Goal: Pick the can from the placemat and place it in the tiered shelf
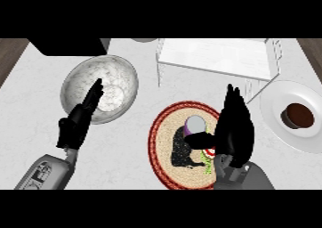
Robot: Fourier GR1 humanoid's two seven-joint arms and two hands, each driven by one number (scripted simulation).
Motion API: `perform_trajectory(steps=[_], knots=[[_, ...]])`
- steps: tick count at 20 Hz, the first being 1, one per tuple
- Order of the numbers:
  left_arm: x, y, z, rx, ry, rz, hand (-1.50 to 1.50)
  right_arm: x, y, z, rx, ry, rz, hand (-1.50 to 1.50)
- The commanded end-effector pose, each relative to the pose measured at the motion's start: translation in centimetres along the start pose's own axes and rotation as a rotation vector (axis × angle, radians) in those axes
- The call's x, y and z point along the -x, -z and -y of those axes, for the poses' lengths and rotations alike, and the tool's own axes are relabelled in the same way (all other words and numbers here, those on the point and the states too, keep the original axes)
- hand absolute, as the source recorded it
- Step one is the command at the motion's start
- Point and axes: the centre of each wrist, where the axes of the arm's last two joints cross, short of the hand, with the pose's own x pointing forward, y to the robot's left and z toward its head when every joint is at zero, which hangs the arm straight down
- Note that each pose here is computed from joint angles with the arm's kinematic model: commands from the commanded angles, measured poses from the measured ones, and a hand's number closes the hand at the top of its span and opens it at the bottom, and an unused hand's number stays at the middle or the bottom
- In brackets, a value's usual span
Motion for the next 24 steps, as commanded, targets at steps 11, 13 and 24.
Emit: perform_trajectory(steps=[11,13,24], knots=[[-1.4,0.6,-0.8,0.005,-0.002,-0.005,0.0,-0.5,0.7,-1.9,-0.018,0.01,-0.258,-1.5],[0.0,0.3,0.4,0.0,-0.014,-0.009,0.0,-0.7,0.8,-2.5,-0.031,-0.037,-0.254,-1.5],[-0.6,1.0,1.1,0.003,-0.014,0.012,0.0,-0.3,2.5,-4.6,-0.038,-0.079,-0.315,-1.5]])
